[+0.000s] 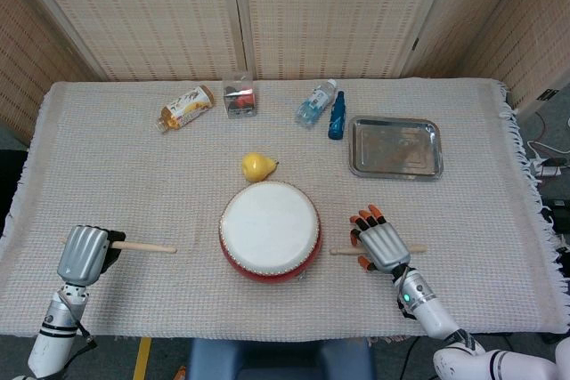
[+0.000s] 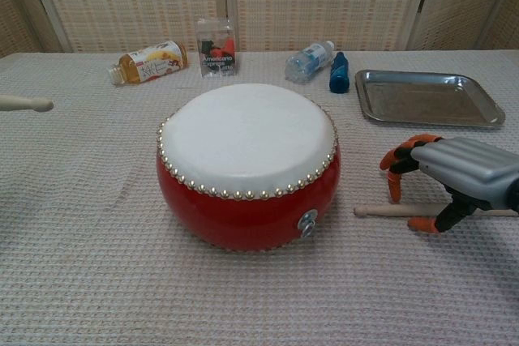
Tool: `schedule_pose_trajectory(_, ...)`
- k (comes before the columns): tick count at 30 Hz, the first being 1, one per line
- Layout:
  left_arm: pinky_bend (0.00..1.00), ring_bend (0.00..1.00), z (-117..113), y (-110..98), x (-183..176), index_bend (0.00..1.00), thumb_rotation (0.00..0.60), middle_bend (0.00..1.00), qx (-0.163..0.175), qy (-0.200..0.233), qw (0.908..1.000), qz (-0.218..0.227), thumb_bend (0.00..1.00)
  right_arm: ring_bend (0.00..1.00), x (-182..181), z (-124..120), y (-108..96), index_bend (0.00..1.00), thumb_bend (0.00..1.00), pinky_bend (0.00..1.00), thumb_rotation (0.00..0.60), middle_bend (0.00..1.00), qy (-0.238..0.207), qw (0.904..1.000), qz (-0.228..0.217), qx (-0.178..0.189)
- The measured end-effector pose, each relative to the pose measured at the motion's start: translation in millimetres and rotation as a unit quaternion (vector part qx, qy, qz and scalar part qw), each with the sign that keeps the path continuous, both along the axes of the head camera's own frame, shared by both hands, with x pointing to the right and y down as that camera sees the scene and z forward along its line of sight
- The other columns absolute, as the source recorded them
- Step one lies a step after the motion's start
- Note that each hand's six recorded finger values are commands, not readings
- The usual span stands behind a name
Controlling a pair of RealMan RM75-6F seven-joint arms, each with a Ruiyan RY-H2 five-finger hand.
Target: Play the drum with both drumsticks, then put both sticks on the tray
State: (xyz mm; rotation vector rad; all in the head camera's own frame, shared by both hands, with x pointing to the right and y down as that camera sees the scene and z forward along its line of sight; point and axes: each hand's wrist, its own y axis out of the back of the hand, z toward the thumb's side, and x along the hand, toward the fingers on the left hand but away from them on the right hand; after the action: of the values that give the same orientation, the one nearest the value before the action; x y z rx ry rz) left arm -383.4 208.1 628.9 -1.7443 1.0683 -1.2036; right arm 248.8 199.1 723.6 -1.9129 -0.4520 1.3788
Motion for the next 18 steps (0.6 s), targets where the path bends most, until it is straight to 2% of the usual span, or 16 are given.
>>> schedule_pose_trajectory(8, 1.0, 1.0, 1.3, 0.2, -1.0, 1.0, 0.6, 1.0, -0.002, 0.001, 1.0, -0.002, 0.62, 0.0, 1.8, 3.4, 1.7, 0.52, 0.33, 0.02, 0.6, 0.18, 0.005, 1.0, 0.001, -0.005)
schedule_pose_trajectory(18, 1.0, 1.0, 1.5, 0.7, -2.6, 1.0, 0.6, 1.0, -0.002, 0.002, 1.0, -0.005, 0.62, 0.0, 2.4, 5.1, 5.3, 0.55, 0.41, 0.03, 0.6, 0.18, 0.005, 0.9999, 0.001, -0.01)
